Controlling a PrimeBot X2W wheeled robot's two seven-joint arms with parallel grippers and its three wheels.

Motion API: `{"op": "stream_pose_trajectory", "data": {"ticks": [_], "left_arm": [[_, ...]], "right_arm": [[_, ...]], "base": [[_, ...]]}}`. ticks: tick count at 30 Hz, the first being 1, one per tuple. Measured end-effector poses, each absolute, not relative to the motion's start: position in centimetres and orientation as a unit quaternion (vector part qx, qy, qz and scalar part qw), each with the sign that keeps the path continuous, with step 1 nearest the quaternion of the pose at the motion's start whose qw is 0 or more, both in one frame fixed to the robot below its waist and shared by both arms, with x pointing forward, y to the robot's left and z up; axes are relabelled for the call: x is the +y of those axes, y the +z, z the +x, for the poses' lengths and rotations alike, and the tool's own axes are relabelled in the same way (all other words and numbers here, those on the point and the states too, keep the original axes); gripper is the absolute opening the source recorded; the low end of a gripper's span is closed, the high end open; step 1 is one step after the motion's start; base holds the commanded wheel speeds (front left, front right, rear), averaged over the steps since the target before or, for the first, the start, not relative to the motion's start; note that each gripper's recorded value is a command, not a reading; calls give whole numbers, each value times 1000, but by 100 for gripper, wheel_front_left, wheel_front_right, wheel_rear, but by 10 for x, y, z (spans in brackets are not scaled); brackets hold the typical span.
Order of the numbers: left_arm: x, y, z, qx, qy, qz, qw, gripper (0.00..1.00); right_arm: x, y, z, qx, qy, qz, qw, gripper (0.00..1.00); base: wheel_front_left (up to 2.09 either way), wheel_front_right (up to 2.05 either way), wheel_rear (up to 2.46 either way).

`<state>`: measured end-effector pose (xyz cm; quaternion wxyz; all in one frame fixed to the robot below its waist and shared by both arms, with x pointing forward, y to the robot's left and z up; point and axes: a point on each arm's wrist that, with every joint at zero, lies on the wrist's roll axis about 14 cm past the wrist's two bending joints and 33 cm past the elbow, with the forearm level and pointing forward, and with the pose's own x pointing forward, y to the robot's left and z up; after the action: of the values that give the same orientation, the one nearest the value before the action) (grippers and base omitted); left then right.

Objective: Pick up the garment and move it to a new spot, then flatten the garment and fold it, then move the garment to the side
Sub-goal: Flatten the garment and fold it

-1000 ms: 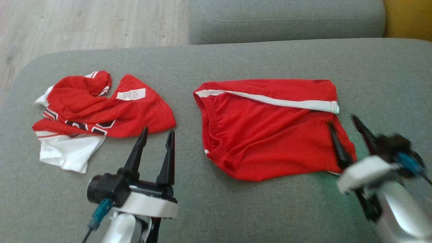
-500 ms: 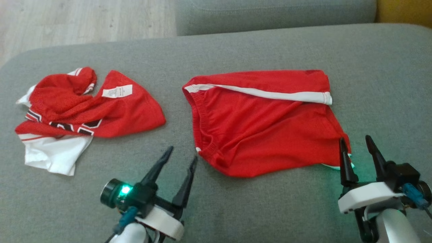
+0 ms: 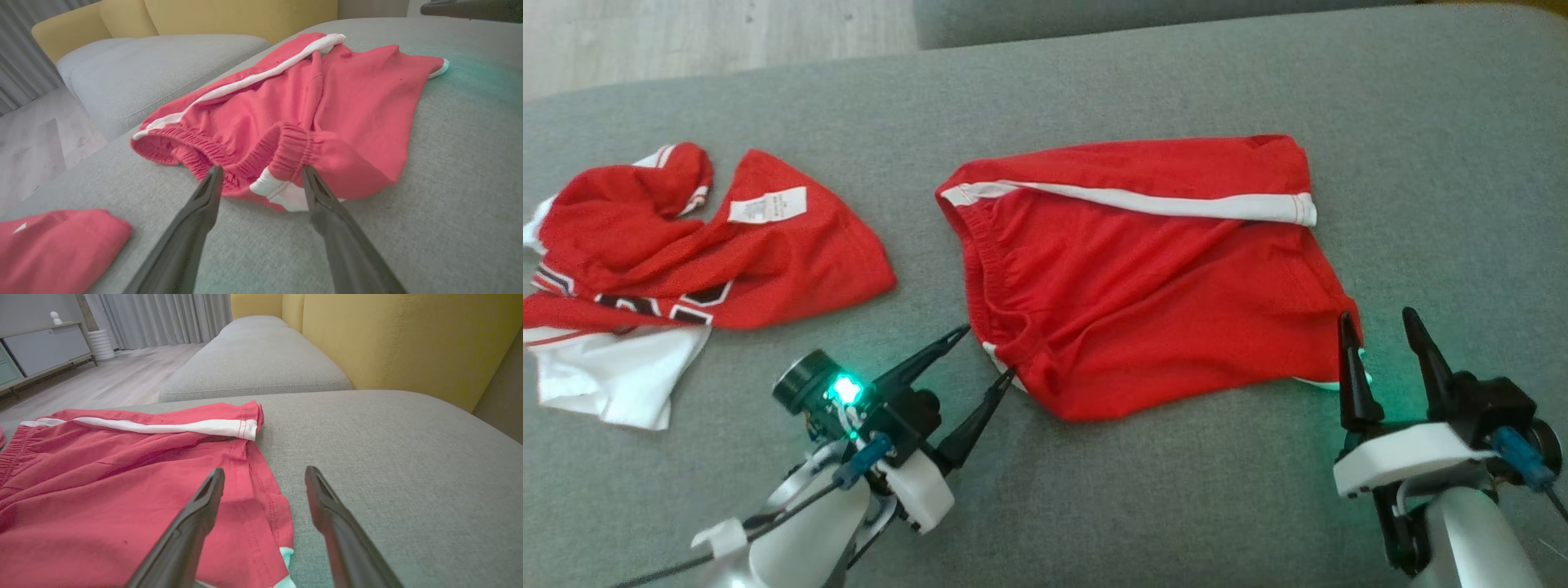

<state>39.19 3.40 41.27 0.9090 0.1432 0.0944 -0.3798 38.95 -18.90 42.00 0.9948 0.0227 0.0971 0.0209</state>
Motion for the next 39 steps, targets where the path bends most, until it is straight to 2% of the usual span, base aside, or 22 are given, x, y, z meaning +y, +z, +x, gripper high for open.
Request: {"op": "stream_pose_trajectory", "data": {"ticks": [20, 21, 22, 23, 24, 36, 39], "left_arm": [[19, 392, 395, 129, -430, 163, 879, 100], [19, 391, 394, 132, -430, 161, 879, 94], [19, 390, 393, 134, -431, 160, 878, 39], [18, 389, 392, 136, -433, 158, 877, 16], [18, 389, 391, 137, -432, 155, 878, 0], [26, 413, 400, 120, -395, 103, 905, 0], [28, 415, 398, 118, -389, 96, 909, 0]], "right_arm": [[-194, 417, 395, 99, 9, 24, 995, 100], [-194, 417, 395, 99, 9, 25, 995, 100], [-194, 417, 395, 100, 9, 25, 995, 100], [-194, 416, 395, 101, 9, 25, 995, 100], [-193, 416, 394, 103, 9, 26, 994, 100], [-194, 371, 374, 194, 22, -20, 981, 100], [-192, 370, 373, 198, 29, -29, 979, 100]], "base": [[0, 0, 0], [0, 0, 0], [0, 0, 0], [0, 0, 0], [0, 0, 0], [0, 0, 0], [0, 0, 0]]}}
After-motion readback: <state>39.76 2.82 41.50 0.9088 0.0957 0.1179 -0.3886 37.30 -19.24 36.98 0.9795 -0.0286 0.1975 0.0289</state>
